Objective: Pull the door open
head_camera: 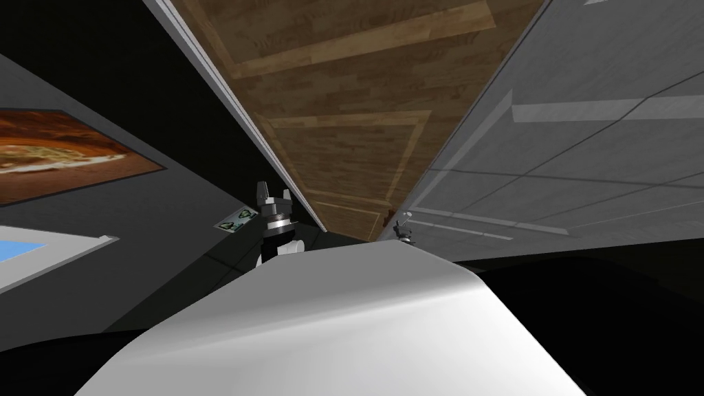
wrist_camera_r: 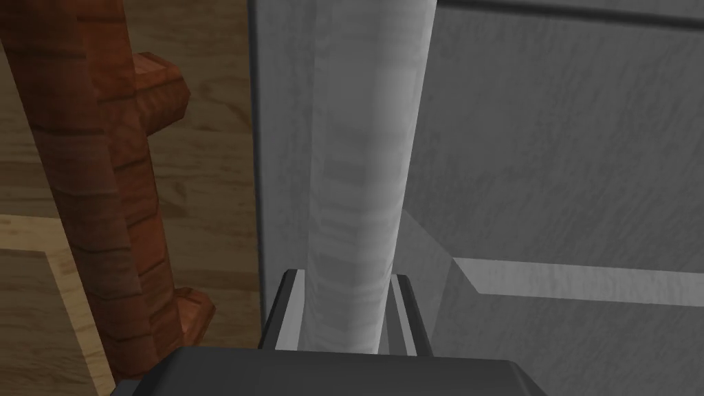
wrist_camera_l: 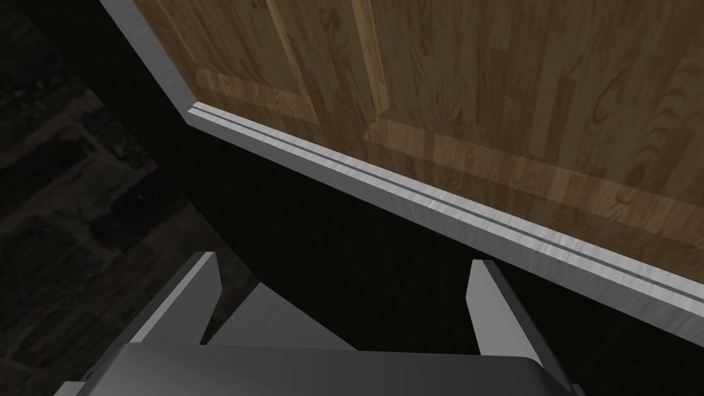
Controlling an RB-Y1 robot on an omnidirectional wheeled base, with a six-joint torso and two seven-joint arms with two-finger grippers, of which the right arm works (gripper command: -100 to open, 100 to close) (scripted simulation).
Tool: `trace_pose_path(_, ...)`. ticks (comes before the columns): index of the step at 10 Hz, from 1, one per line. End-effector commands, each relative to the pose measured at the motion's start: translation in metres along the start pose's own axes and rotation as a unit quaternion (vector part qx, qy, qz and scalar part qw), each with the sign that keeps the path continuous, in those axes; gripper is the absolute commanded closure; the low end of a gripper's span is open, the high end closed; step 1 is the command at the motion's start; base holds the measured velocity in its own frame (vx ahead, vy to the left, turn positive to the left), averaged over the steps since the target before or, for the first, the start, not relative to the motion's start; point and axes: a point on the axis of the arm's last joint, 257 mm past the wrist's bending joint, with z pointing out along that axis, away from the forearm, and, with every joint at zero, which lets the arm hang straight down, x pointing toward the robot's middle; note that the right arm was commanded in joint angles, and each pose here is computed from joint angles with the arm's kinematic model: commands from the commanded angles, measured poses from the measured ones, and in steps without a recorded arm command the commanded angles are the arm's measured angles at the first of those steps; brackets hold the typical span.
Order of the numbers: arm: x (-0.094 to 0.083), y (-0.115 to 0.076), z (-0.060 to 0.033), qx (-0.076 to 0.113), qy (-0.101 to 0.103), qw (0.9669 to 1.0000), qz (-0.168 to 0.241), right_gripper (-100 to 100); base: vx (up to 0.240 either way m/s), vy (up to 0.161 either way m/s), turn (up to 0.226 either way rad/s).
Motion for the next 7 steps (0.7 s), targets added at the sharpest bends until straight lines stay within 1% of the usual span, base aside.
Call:
trace_pose_path(1, -0.009, 0.017, -0.0101, -0.012, -0.013, 0.9998, -0.008, 100, -0.121, 0.012, -0.023)
trace_pose_path(2, -0.011, 0.021, -0.0127, -0.015, -0.016, 0.9997, -0.011, 100, -0.18, 0.027, -0.058)
trace_pose_path(3, -0.015, 0.03, -0.018, -0.021, -0.023, 0.9994, -0.015, 100, -0.16, 0.033, -0.061)
trace_pose_path(5, -0.019, 0.038, -0.0235, -0.026, -0.029, 0.999, -0.019, 100, -0.184, 0.001, -0.055)
trace_pose_path(7, -0.019, 0.038, -0.0235, -0.026, -0.029, 0.999, -0.019, 100, -0.046, -0.006, -0.021)
